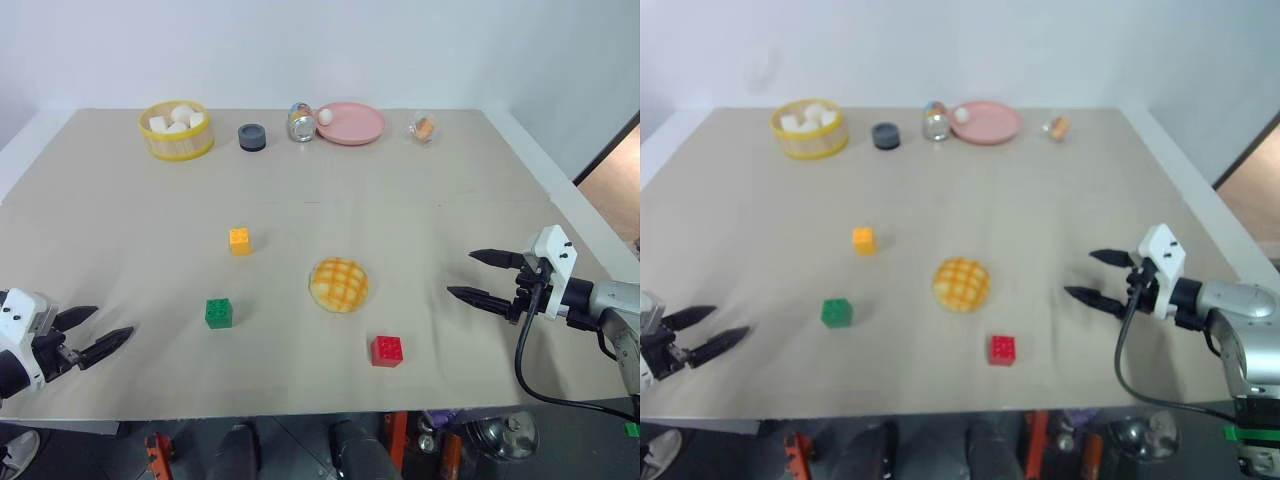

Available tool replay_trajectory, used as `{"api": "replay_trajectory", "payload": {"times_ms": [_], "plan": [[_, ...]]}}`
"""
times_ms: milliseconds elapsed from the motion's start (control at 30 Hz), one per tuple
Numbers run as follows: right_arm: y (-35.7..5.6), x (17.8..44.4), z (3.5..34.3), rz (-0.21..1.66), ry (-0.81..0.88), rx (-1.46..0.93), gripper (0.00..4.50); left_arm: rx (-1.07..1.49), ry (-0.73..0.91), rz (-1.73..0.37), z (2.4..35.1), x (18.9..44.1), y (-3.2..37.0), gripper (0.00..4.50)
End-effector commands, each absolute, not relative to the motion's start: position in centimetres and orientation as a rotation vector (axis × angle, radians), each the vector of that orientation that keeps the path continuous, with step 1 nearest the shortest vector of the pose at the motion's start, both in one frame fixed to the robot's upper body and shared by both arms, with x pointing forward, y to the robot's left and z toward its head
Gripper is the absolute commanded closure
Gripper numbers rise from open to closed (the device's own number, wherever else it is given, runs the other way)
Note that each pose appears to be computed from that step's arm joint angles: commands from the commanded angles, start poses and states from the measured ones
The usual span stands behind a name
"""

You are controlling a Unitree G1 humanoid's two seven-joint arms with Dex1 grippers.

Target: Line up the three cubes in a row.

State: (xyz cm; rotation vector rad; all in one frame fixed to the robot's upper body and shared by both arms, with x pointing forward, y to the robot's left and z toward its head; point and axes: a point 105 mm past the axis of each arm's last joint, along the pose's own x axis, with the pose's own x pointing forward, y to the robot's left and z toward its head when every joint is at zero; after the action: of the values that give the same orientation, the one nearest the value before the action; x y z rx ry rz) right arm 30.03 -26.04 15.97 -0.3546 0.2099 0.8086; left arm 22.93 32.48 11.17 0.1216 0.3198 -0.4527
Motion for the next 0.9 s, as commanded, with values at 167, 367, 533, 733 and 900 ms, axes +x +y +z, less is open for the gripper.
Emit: {"api": "replay_trajectory", "payload": {"times_ms": [167, 367, 533, 733, 900], "plan": [[-25.0, 31.2, 17.1, 0.811, 0.129, -0.345, 0.0, 0.112, 0.164, -0.494, 13.2, 24.2, 31.4, 0.05], [-24.9, 31.4, 17.3, 0.802, 0.108, -0.356, 0.0, 0.126, 0.175, -0.592, 13.5, 24.4, 30.9, 0.05], [-21.5, 32.6, 19.2, 0.925, 0.065, -0.41, 0.0, 0.182, 0.055, -0.783, 18.0, 26.4, 27.9, 0.05], [-17.5, 33.8, 19.9, 1.097, 0.052, -0.422, 0.0, 0.246, 0.041, -1.011, 20.4, 27.6, 22.0, 0.05], [-14.3, 33.9, 18.2, 1.247, 0.075, -0.48, 0.0, 0.275, 0.059, -1.201, 19.9, 27.0, 17.5, 0.05]]}}
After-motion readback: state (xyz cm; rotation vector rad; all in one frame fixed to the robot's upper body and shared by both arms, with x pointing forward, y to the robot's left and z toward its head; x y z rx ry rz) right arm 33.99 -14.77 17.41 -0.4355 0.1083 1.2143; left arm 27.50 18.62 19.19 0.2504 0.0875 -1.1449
